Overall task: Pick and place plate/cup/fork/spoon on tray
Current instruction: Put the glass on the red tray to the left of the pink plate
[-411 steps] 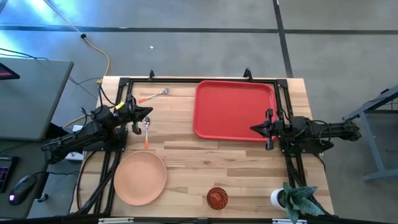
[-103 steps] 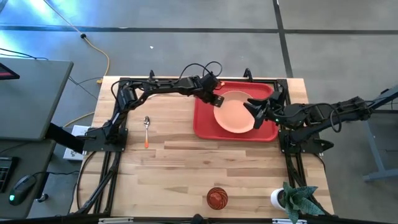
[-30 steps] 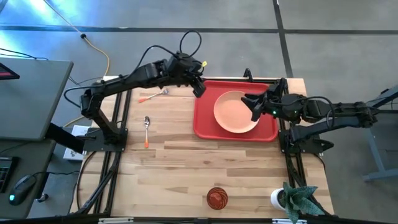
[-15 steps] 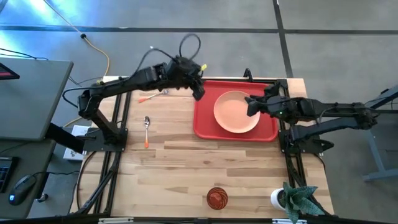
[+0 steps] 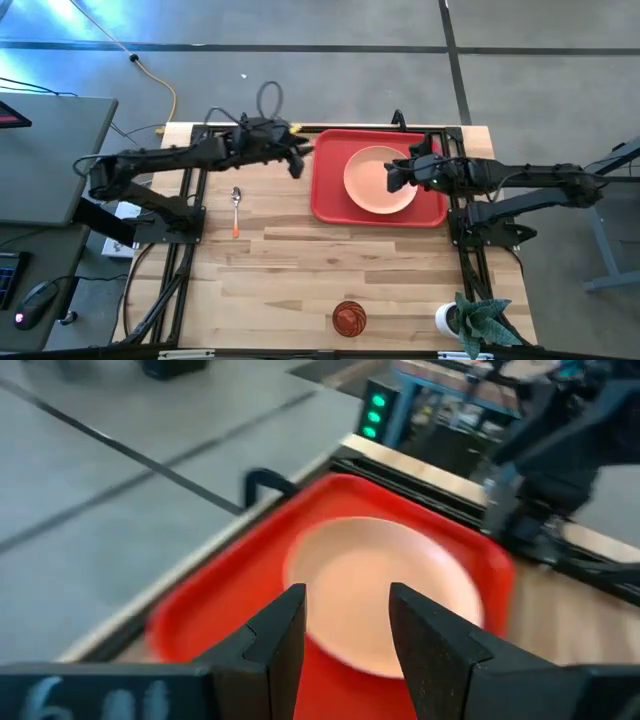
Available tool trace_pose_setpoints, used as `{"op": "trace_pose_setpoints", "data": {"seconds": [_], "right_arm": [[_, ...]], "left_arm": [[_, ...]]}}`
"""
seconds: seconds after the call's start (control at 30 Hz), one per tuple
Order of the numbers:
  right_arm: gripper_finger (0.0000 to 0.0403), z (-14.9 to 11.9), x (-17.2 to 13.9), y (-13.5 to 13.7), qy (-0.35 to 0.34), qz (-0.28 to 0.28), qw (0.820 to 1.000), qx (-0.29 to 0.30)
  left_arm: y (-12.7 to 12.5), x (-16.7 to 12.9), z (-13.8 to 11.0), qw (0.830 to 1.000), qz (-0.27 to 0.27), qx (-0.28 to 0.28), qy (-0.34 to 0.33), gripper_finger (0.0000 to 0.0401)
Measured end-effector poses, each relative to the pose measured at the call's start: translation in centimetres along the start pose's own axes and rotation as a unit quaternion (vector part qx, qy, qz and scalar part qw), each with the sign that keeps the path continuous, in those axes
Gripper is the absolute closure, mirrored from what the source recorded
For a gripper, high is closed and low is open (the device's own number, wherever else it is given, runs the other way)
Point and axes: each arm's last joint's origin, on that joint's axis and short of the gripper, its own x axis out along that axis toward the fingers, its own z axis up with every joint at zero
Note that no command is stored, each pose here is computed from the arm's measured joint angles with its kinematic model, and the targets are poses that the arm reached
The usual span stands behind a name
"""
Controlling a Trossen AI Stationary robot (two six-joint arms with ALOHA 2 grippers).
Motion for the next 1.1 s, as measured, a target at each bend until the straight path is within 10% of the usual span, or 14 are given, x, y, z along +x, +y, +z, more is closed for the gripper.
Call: {"op": "trace_pose_setpoints", "data": {"seconds": [0.47,1.1], "right_arm": [[0.0253,0.6,3.5,2.2,-0.006,0.067,0.998,0.021],[0.0253,2.3,4.4,2.2,-0.060,0.085,0.992,0.065]], "left_arm": [[4.0,-4.2,-5.5,0.999,0.019,0.025,-0.010,0.0268],[5.2,-3.8,-4.9,0.998,0.006,0.037,-0.047,0.0268]]}}
